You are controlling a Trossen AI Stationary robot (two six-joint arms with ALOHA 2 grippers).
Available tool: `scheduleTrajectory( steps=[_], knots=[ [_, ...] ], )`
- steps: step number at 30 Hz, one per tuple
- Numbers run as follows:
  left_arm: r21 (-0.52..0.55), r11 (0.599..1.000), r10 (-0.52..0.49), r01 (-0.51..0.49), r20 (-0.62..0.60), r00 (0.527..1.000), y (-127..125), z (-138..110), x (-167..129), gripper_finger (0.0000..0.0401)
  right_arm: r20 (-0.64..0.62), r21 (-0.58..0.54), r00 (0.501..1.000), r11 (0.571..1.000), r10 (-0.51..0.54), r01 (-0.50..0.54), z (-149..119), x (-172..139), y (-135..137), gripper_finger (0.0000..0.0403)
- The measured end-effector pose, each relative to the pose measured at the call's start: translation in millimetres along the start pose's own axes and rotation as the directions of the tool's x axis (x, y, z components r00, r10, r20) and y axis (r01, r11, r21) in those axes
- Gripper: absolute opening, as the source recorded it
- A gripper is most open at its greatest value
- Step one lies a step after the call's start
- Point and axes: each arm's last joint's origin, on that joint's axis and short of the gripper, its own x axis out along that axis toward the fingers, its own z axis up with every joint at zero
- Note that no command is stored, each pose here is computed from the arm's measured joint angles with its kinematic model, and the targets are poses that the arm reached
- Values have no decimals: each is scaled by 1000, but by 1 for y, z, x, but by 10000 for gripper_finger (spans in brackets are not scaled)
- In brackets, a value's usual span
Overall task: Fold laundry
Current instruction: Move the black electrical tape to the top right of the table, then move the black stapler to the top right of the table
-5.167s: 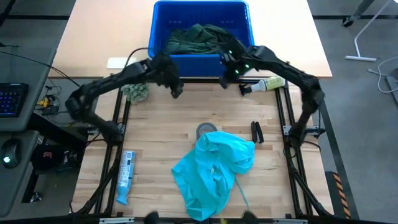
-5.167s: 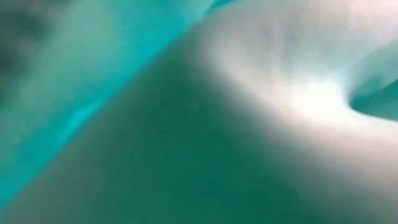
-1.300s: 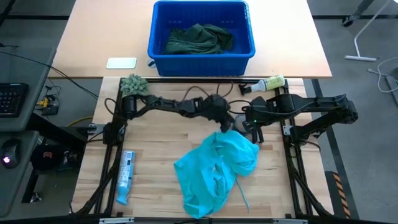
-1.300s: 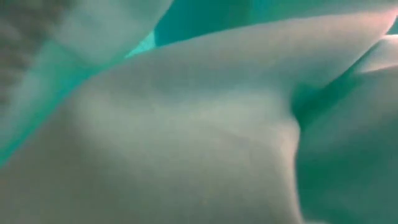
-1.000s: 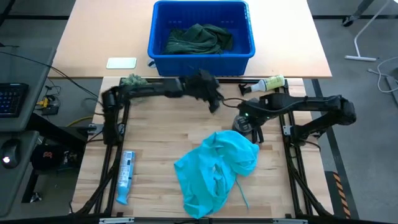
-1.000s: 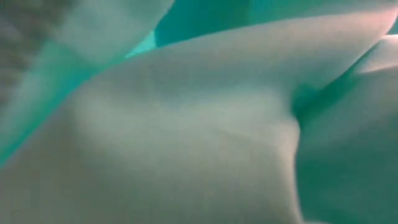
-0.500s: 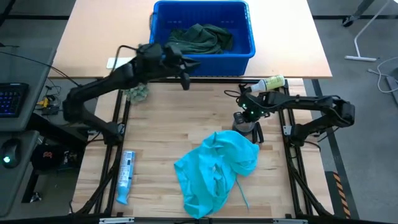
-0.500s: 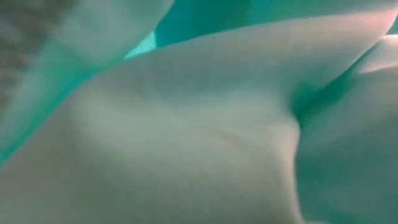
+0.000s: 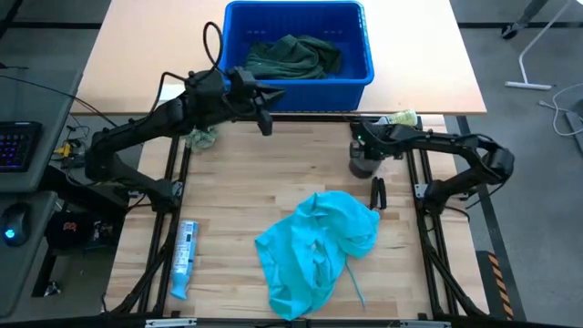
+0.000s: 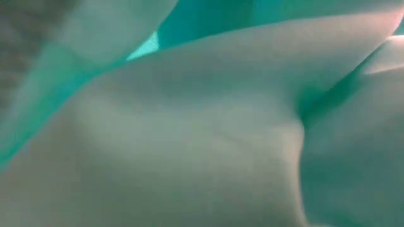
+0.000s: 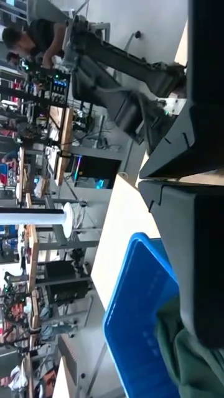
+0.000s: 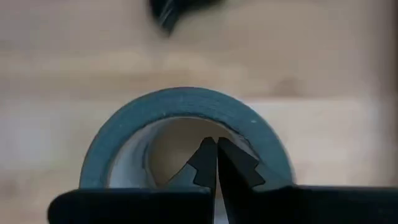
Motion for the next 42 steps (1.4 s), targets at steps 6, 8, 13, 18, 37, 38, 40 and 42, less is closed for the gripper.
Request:
scheduleTrajectory(
  steps=[6,8,13,18,37,38,40,42],
  knots=[
    [14,999,33,-32,-58,998,1,-6,0,0,76,18,996,999,-37,35,28,-5,-8,0],
    [19,999,42,-40,-70,997,2,-7,0,0,85,-12,996,1000,-6,7,36,-14,-6,0],
    [73,996,55,-49,-80,995,2,-8,-2,0,33,-214,987,966,156,-146,41,-60,4,0],
    [81,995,65,-59,-80,995,5,-7,-2,0,-277,-420,955,880,107,-220,5,-82,1,0],
    [83,994,84,-73,-136,987,14,-12,-1,0,-586,-263,806,919,90,-293,-129,-16,-3,0],
    [83,994,84,-73,-136,987,14,-12,-1,0,-584,-248,805,920,109,-304,-129,-15,-2,0],
    [82,994,84,-74,-136,987,14,-12,-1,0,-578,-239,808,924,113,-299,-130,-12,-3,0],
    [82,994,84,-74,-136,987,14,-12,-1,0,-548,-258,833,932,77,-256,-130,-11,-6,0]
  ],
)
